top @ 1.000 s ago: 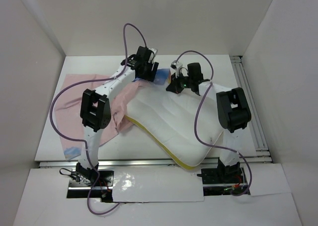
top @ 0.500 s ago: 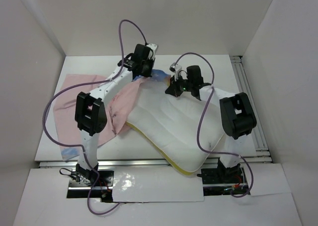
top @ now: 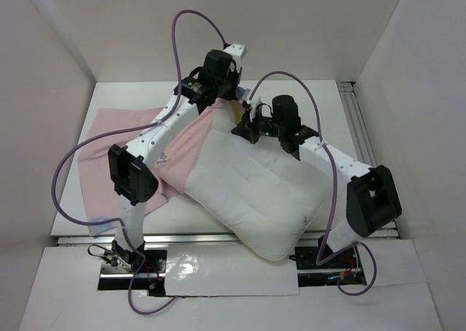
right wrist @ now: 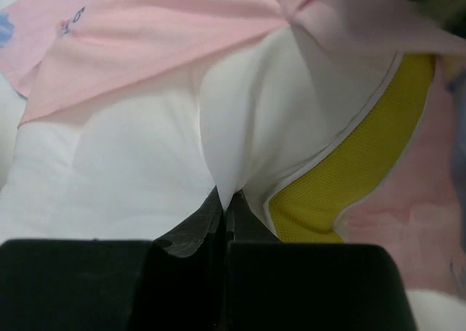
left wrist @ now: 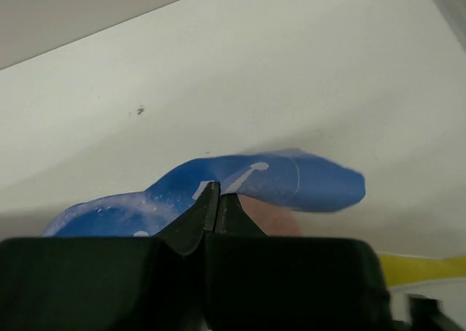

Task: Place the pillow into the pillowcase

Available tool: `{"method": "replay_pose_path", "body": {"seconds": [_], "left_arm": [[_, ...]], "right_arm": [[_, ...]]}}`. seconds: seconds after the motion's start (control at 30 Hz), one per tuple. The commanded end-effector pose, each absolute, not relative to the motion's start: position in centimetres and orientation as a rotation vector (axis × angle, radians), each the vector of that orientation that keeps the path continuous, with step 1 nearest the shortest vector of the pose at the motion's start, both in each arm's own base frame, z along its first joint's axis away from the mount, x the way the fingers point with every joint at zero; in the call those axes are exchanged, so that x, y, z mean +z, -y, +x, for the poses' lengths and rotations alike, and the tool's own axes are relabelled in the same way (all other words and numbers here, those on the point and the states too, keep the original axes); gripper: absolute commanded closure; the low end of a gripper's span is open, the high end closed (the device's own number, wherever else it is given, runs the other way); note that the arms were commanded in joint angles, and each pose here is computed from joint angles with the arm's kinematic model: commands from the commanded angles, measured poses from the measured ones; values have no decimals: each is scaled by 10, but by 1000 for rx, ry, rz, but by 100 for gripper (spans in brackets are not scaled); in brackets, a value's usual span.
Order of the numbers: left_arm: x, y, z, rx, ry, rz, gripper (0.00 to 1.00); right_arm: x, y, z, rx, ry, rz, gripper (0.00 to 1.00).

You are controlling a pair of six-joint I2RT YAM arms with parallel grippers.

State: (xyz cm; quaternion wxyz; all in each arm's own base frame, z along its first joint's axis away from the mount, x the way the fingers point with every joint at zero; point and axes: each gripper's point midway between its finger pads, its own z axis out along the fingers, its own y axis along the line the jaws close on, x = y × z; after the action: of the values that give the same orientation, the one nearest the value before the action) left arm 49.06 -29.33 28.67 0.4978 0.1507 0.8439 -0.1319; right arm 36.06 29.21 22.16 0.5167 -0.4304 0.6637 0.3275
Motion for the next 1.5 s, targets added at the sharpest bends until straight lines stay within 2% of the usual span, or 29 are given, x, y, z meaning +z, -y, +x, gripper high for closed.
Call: {"method": "replay_pose_path", "body": {"seconds": [0.0, 0.1, 0.23, 0.33, 0.5, 0.53, 0.6, 0.77, 0.93, 1.0, 1.03, 1.07, 1.1, 1.13, 1.17, 1.2, 1.23, 1.27, 1.3, 1.47], "left_arm": [[339, 330, 478, -478, -1917, 377, 100], [360, 352, 461, -553, -1850, 436, 100], [368, 378, 445, -579, -1804, 505, 100], [368, 380, 455, -558, -1795, 482, 100], [351, 374, 481, -516, -1848, 319, 100], [342, 369, 485, -513, -1872, 291, 100], [336, 364, 488, -547, -1889, 259, 100], [347, 378, 474, -630, -1857, 326, 100], [334, 401, 481, -710, -1865, 374, 100], [313, 409, 486, -716, -1895, 391, 100], [308, 411, 486, -723, -1905, 401, 100], [303, 411, 486, -720, -1914, 402, 99], [288, 412, 487, -710, -1945, 407, 96], [283, 405, 492, -687, -1956, 388, 95], [277, 403, 494, -670, -1968, 380, 88], [271, 398, 497, -660, -1981, 373, 78], [258, 390, 500, -633, -2013, 378, 60], [260, 390, 496, -645, -2012, 386, 40], [263, 382, 499, -632, -2009, 382, 0], [256, 354, 491, -515, -2065, 396, 0]], "right_arm": [[261, -319, 353, 816, -1423, -1100, 100], [254, -330, 355, 846, -1416, -1124, 100], [273, -345, 356, 878, -1286, -1148, 100], [281, -356, 350, 895, -1225, -1159, 100], [296, -351, 349, 741, -1178, -1038, 100], [279, -348, 343, 717, -1199, -1030, 100], [299, -338, 344, 624, -1126, -950, 100], [322, -330, 347, 536, -1017, -844, 100], [319, -341, 373, 457, -1045, -820, 99], [301, -344, 388, 431, -1105, -807, 93], [291, -340, 397, 397, -1149, -781, 85], [285, -339, 404, 388, -1179, -753, 63], [274, -335, 407, 373, -1237, -741, 51], [269, -322, 418, 334, -1300, -680, 45], [265, -318, 422, 319, -1347, -646, 39], [249, -312, 422, 305, -1445, -639, 26], [240, -300, 425, 297, -1516, -587, 19], [240, -296, 424, 294, -1550, -562, 12], [236, -288, 417, 282, -1607, -555, 0], [206, -252, 389, 262, -1853, -439, 0]]}}
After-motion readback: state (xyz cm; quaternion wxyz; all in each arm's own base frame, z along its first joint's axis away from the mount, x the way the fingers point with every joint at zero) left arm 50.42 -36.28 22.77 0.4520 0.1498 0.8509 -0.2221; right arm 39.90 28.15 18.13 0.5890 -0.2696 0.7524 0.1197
